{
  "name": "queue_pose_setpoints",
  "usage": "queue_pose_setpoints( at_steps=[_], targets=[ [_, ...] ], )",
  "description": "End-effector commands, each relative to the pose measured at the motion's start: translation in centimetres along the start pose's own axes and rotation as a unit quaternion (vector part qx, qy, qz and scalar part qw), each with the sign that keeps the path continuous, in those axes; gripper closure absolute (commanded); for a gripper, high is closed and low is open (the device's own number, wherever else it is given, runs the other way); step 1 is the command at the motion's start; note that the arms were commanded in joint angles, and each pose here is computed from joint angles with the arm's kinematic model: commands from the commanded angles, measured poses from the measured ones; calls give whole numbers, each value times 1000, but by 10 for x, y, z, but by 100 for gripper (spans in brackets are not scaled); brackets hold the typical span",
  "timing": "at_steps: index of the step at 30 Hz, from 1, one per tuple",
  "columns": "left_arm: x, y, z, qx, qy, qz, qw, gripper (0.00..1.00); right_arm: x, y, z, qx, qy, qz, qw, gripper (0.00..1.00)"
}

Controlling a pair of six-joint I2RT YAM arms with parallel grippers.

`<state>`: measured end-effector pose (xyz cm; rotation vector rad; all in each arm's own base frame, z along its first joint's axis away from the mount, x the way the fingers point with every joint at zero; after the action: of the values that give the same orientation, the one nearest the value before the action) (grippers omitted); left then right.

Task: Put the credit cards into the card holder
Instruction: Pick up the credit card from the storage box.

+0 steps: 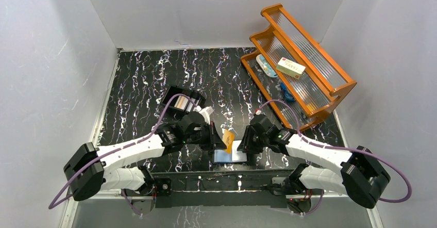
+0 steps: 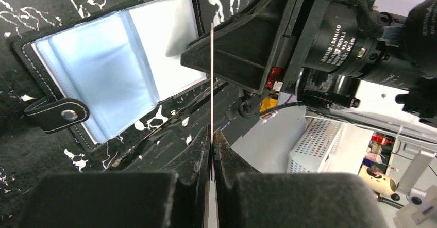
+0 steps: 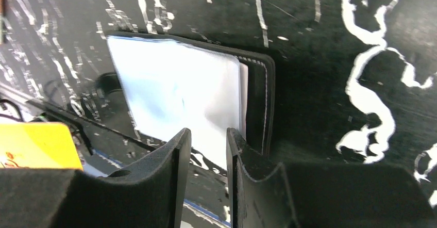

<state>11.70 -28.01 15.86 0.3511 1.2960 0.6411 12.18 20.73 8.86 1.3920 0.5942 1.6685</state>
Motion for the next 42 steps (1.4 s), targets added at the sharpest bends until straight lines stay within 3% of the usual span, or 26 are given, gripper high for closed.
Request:
queue_pose_setpoints(
  at_steps=[1, 5, 10, 15, 20, 21, 25, 26, 28, 30, 37, 42],
  targets=[
    [0, -8, 4, -28, 1, 5, 1000, 100, -7, 1, 0, -18, 1, -9, 1000, 61],
    [-1, -7, 6, -41, -2, -3, 999, 100, 24, 11, 5, -26, 13, 93, 995, 60],
    [-5, 3, 7, -67, 20, -32, 997, 100, 59, 37, 15, -77, -26, 238, 968, 59],
    [-17, 10, 9, -83, 26, -83, 993, 100, 68, 52, 17, -105, -56, 312, 943, 52],
    [-29, 11, 8, -79, 32, -138, 987, 100, 75, 56, 22, -107, -59, 314, 942, 55],
    [-30, 11, 8, -77, 32, -141, 986, 100, 75, 57, 21, -106, -60, 318, 940, 59],
    [-22, 11, 7, -81, 30, -110, 990, 100, 74, 61, 23, -126, -69, 336, 931, 97],
    [-15, 12, 8, -85, 29, -79, 993, 94, 71, 61, 23, -133, -70, 334, 930, 100],
    [2, 15, 9, -95, 23, -13, 995, 73, 59, 54, 21, -139, -75, 310, 937, 100],
    [22, 19, 8, -109, 17, 38, 993, 64, 50, 47, 17, -137, -71, 292, 944, 100],
    [52, 0, -4, -64, -16, 93, 993, 58, 20, 18, 5, -104, -40, 187, 976, 100],
    [73, -15, -9, -35, -40, 144, 988, 55, 6, 6, 0, -91, -23, 143, 985, 100]
  ],
)
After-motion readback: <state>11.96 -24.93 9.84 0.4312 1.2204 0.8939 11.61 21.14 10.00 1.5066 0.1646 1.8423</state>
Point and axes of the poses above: each gripper's point midway between its finger pads, its own y axis back along the fingers, its own x axis along the line the jaws close on, z = x × y, the point moved 5 cm from there along y, back along the fingers, and after that the axes turned 2 degrees about y, right-handed, at the moved point
